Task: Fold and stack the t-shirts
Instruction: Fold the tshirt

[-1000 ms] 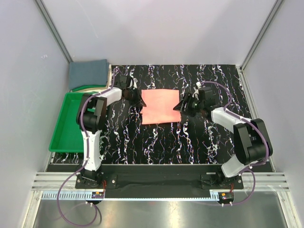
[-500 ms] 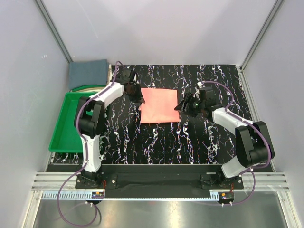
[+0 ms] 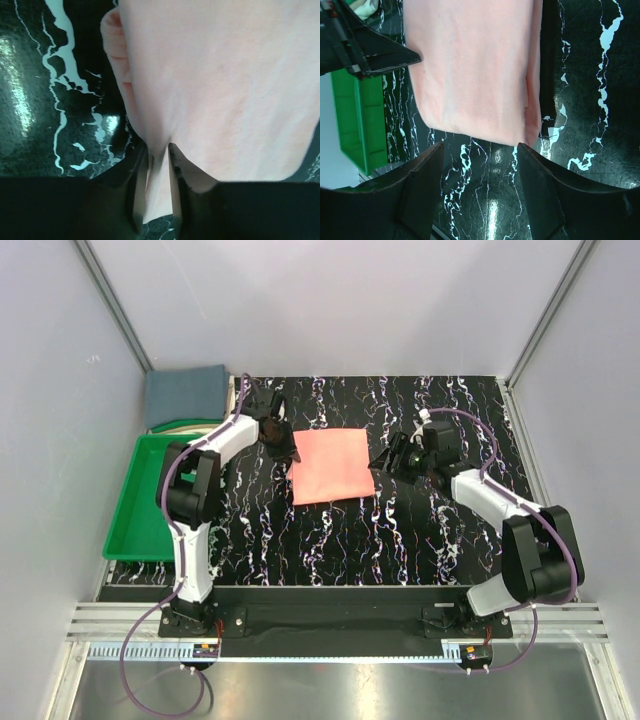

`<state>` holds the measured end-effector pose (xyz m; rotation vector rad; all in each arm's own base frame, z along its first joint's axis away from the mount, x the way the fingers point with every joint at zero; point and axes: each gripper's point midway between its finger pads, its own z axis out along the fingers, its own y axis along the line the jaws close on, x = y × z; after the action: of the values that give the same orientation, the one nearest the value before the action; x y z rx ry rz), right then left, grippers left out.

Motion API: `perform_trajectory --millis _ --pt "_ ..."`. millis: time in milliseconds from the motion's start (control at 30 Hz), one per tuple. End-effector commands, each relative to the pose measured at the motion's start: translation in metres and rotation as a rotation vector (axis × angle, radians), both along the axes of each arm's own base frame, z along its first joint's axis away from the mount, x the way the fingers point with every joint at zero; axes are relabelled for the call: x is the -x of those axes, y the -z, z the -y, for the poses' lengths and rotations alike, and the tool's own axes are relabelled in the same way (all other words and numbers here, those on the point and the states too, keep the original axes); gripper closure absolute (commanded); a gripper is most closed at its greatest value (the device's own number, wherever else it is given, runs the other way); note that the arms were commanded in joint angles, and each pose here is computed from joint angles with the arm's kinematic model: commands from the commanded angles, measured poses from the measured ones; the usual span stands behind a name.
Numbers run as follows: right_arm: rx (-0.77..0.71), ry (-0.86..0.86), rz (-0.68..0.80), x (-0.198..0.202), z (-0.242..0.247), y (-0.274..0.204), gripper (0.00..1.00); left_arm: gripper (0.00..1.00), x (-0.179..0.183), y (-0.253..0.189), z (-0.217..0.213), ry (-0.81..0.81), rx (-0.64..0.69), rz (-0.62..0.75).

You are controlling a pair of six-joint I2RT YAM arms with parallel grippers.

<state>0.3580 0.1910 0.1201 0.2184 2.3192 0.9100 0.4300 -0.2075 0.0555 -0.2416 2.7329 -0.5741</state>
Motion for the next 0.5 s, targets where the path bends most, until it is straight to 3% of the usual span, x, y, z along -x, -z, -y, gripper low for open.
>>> perform_trajectory --millis 0,267,467 --pt "0.004 0.008 0.062 0.001 0.002 -0.019 0.32 0.7 -0.006 0.016 -0.007 -0.03 0.0 -0.007" --pt "0.006 0.009 0.072 0.003 0.003 -0.025 0.32 0.48 -0.017 0.021 -0.015 -0.058 0.017 0.003" --pt "0.002 0.012 0.07 0.005 0.003 -0.026 0.32 0.48 -0.027 0.022 -0.007 -0.028 0.051 0.016"
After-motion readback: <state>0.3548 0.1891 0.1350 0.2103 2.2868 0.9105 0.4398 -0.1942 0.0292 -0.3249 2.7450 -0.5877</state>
